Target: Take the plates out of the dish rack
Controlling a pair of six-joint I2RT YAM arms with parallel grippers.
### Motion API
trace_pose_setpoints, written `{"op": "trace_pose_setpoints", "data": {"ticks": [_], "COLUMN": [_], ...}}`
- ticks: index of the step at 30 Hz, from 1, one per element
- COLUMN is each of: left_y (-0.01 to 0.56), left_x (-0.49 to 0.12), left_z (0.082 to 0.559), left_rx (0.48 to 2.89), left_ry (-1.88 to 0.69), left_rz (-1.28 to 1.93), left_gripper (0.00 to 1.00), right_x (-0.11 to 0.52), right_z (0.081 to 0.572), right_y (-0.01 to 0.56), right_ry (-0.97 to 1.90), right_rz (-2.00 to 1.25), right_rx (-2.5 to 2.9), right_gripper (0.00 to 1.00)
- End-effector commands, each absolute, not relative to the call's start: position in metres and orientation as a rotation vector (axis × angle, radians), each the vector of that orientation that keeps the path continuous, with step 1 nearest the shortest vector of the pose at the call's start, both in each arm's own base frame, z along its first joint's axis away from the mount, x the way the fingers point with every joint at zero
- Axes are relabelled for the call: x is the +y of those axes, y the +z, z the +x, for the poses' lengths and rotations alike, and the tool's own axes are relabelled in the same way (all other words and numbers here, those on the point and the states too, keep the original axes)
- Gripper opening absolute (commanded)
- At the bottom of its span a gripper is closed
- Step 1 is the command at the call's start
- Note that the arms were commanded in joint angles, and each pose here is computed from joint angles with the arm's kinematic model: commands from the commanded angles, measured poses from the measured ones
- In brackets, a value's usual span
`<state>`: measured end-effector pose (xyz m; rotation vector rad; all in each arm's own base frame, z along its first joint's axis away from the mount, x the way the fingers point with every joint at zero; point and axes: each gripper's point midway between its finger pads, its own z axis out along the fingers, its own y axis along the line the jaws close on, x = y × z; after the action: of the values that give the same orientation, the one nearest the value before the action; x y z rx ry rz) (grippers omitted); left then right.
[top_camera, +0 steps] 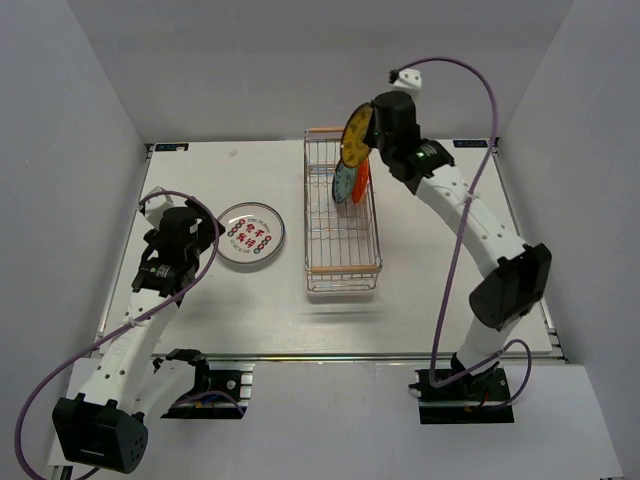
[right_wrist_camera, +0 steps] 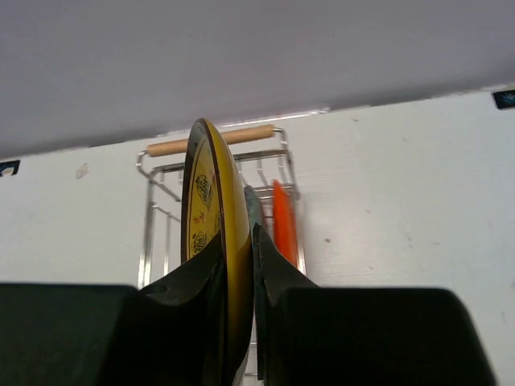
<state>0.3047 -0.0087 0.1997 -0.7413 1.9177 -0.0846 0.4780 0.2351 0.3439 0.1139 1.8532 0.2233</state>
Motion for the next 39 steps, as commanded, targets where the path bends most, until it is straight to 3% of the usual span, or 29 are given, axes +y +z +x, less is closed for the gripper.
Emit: {"op": "trace_pose_setpoints", "data": {"ticks": [1, 3, 4, 10, 15, 21, 30, 35, 39], "left_y": [0.209, 0.211, 0.21, 0.225, 0.227, 0.223, 0.215, 0.211, 0.213], "left_x": [-0.013, -0.022, -0.025, -0.048, -0.058, -0.064, -0.062, -0.062, -0.064], "left_z": [0.305, 0.306, 0.305, 0.309, 0.309, 0.306, 0.301, 0.299, 0.299], "left_rx": [1.904, 1.923, 1.93, 1.901, 1.9, 1.926, 1.911, 1.93, 1.92], "left_ry": [-0.113, -0.165, -0.178, -0.324, -0.385, -0.412, -0.407, -0.398, -0.412], "left_rz": [-0.727, -0.688, -0.671, -0.542, -0.511, -0.478, -0.465, -0.469, -0.459], "left_gripper": [0.98, 0.98, 0.98, 0.98, 0.98, 0.98, 0.98, 0.98, 0.98], "right_x": [0.171, 0.133, 0.124, 0.046, 0.038, 0.016, 0.018, 0.011, 0.007], "right_z": [0.475, 0.472, 0.465, 0.437, 0.417, 0.421, 0.417, 0.415, 0.412], "right_y": [0.342, 0.342, 0.308, 0.232, 0.16, 0.112, 0.064, 0.054, 0.054], "right_ry": [0.158, 0.177, 0.152, 0.163, 0.281, 0.364, 0.519, 0.524, 0.508], "right_rz": [0.268, 0.325, 0.327, 0.456, 0.509, 0.567, 0.62, 0.647, 0.662], "right_rx": [1.828, 1.814, 1.873, 1.931, 2.052, 2.024, 2.084, 2.106, 2.129], "right_gripper": [0.13, 0.19, 0.19, 0.17, 0.16, 0.15, 0.39, 0.61, 0.7]}}
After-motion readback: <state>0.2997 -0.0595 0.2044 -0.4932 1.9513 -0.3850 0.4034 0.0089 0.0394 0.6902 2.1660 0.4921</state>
